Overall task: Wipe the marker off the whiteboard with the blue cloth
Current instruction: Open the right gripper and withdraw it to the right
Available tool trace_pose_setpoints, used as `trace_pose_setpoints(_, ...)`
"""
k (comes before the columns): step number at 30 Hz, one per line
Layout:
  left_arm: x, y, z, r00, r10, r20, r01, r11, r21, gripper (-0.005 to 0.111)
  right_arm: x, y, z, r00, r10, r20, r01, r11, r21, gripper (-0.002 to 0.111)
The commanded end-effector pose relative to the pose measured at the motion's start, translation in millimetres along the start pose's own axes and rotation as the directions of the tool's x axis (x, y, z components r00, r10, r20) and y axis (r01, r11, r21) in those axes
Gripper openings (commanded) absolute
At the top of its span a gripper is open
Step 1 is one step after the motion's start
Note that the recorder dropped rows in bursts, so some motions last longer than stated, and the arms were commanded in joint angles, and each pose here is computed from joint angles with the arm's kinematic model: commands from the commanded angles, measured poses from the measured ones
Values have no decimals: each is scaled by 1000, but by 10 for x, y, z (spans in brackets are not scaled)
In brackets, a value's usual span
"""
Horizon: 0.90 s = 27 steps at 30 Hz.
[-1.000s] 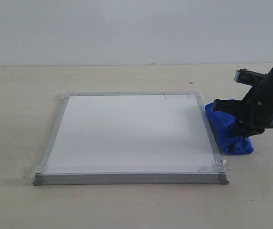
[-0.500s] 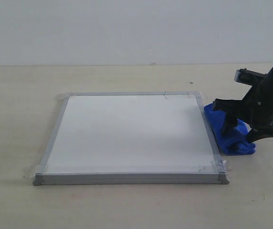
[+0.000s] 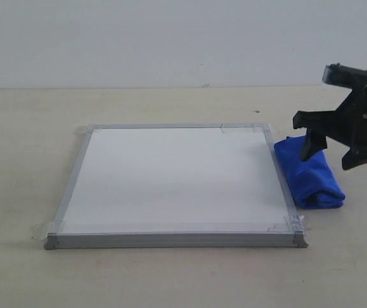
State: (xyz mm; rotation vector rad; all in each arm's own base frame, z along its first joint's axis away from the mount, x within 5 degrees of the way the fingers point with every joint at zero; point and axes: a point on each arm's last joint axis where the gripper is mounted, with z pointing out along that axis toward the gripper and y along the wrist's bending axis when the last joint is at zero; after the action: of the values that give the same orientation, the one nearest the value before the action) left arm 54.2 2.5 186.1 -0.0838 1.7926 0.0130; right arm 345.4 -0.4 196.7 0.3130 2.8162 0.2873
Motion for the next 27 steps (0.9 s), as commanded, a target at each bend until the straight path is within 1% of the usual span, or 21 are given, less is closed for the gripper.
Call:
trace_pose_setpoints(1,2,2,1,1000,3,9,-3,1000,-2,5,53,42,-400,996,-67,59,66,998,15,63)
trace_pose_setpoints(2,2,2,1,1000,3,9,-3,1000,-2,5,77,49,-485,995,-82,61,81,996,19,63)
trace_pose_setpoints(3,2,2,1,1000,3,9,-3,1000,-2,5,104,55,-562,993,-102,61,101,995,23,60)
trace_pose_setpoints(4,2,2,1,1000,3,9,-3,1000,-2,5,131,59,-619,991,-120,54,119,993,26,54)
trace_pose_setpoints(7,4,2,1,1000,3,7,-3,1000,-2,5,219,64,-770,987,-162,24,161,986,35,27)
trace_pose_setpoints(8,4,2,1,1000,3,7,-3,1000,-2,5,261,64,-820,986,-166,1,166,985,36,13)
trace_pose_setpoints(9,4,2,1,1000,3,7,-3,1000,-2,5,291,66,-853,985,-170,-15,170,985,34,3)
trace_pose_setpoints(10,4,2,1,1000,3,7,-3,1000,-2,5,322,69,-887,984,-175,-31,176,984,32,0)
trace_pose_setpoints(12,4,2,1,1000,3,7,-3,1000,-2,5,396,82,-961,976,-207,-66,208,978,14,0)
trace_pose_setpoints(15,4,2,1,1000,3,7,-3,1000,-2,5,535,111,-1056,972,-231,-44,230,973,-29,0)
trace_pose_setpoints(18,4,2,1,1000,3,7,-3,1000,-2,5,768,120,-1098,972,-233,9,233,969,-80,0)
trace_pose_setpoints(21,2,2,1,1000,3,9,-3,1000,-2,5,1045,115,-1142,967,-229,107,242,962,-125,0)
trace_pose_setpoints(24,2,2,1,1000,3,9,-3,1000,-2,5,1272,70,-1168,951,-228,209,256,959,-118,0)
trace_pose_setpoints(27,2,2,1,1000,3,9,-3,1000,-2,5,1491,33,-1198,947,-231,223,261,958,-120,0)
